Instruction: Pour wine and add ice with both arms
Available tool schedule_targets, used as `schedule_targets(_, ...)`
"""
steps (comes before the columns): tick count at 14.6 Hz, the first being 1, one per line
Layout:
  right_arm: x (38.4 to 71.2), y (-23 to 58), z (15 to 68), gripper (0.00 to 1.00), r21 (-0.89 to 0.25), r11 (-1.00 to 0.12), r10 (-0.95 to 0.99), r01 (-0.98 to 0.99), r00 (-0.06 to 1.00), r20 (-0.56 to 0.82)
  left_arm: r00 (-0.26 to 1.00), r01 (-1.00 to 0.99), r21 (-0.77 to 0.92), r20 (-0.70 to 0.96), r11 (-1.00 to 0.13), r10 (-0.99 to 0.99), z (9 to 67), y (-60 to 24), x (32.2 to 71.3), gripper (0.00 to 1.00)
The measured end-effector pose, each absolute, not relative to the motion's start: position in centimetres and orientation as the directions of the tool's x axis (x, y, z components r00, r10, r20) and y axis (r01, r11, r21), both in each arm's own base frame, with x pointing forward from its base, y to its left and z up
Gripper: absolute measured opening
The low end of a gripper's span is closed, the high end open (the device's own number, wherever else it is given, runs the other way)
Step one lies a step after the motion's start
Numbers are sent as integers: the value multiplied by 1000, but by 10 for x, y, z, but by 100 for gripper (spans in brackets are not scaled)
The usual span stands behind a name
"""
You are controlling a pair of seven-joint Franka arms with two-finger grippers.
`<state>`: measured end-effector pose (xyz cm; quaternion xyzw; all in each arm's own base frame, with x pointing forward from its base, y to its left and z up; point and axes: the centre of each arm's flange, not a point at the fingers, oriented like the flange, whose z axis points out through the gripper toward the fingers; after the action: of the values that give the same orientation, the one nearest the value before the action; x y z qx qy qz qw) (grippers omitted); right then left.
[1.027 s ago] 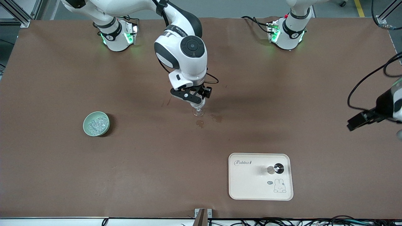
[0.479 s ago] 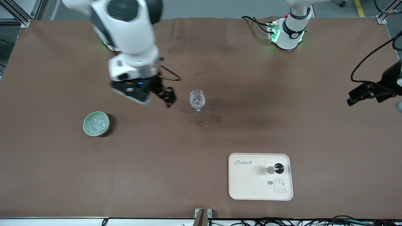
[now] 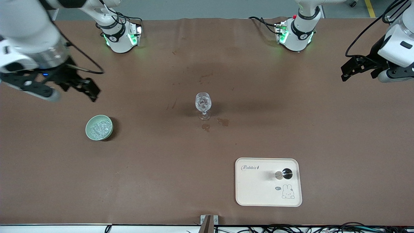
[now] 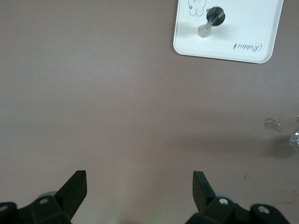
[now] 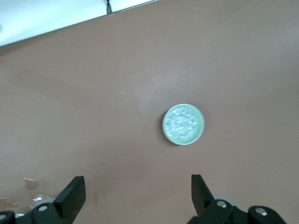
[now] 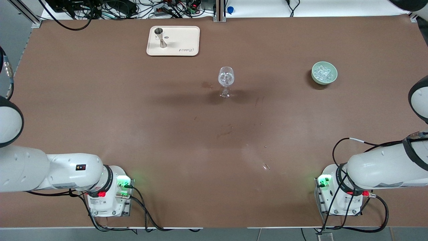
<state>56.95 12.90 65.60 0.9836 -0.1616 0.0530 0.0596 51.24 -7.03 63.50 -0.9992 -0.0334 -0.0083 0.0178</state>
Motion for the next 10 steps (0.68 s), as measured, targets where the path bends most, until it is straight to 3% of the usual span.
schedule_targets(4,570,31,660,100,111,-964,-236,-244,969,75,999,33,-38,23,-999,32,638,-86,503,100)
schedule_targets(10,568,-16,659,100,89,-987,-131,-136,990,58,1000,8,-40,21,-999,7,641,-100,503,100)
